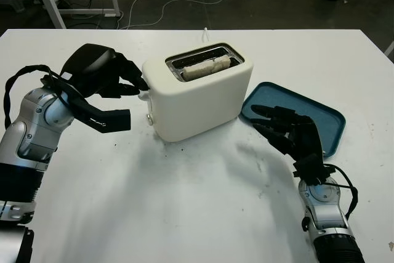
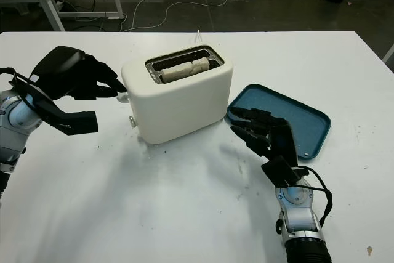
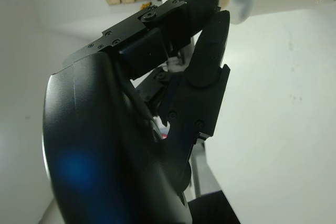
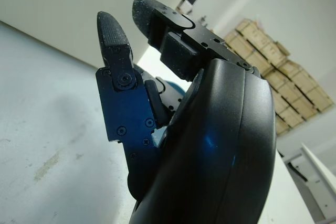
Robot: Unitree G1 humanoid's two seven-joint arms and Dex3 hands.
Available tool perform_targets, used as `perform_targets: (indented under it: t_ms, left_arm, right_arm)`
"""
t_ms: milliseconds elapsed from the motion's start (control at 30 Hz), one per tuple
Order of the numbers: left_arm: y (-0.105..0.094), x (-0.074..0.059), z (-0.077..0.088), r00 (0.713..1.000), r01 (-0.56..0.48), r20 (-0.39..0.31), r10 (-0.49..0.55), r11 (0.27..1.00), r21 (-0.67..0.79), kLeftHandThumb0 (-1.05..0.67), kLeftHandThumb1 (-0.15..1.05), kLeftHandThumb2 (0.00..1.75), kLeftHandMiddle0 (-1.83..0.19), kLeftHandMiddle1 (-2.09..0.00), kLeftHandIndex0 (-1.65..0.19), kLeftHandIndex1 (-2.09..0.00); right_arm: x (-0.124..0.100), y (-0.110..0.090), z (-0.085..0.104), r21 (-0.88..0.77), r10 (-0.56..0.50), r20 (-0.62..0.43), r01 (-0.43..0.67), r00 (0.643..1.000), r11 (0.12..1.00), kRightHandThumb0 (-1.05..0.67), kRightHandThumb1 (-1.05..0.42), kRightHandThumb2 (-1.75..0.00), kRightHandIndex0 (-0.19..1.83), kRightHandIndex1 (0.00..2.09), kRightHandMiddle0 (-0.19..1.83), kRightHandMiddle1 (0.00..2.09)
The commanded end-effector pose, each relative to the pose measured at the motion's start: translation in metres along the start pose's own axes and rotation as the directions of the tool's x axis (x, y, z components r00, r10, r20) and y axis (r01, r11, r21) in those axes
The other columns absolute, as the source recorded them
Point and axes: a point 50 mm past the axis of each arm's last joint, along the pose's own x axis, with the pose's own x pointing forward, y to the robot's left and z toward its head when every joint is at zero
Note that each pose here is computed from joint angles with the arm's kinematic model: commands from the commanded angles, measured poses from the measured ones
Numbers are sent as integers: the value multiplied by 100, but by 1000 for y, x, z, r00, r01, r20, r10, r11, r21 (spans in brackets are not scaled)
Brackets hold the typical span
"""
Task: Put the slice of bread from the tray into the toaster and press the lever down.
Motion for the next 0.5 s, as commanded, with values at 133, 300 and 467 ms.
perform_targets:
  t_ms: [133, 300, 467]
  left_arm:
    - [2, 6, 5, 1000, 12, 12, -12, 1000, -12, -31, 91, 1, -100, -111, -130, -2]
    - [1, 5, 4, 1000, 28, 5, -28, 1000, -1, -31, 91, 0, -100, -114, -131, -2]
    - [-1, 6, 3, 1000, 16, 9, -16, 1000, 17, -32, 90, 0, -100, -118, -131, -2]
  right_arm:
    - [2, 0, 7, -9, -8, 45, 9, 999, 1000, -39, -92, -4, 113, 0, 102, 0]
    - [3, 0, 7, 2, -9, 48, 9, 999, 1000, -39, -92, -4, 113, 0, 102, 0]
    - [2, 1, 8, 8, -5, 55, 4, 999, 1000, -39, -92, -3, 114, 1, 102, 0]
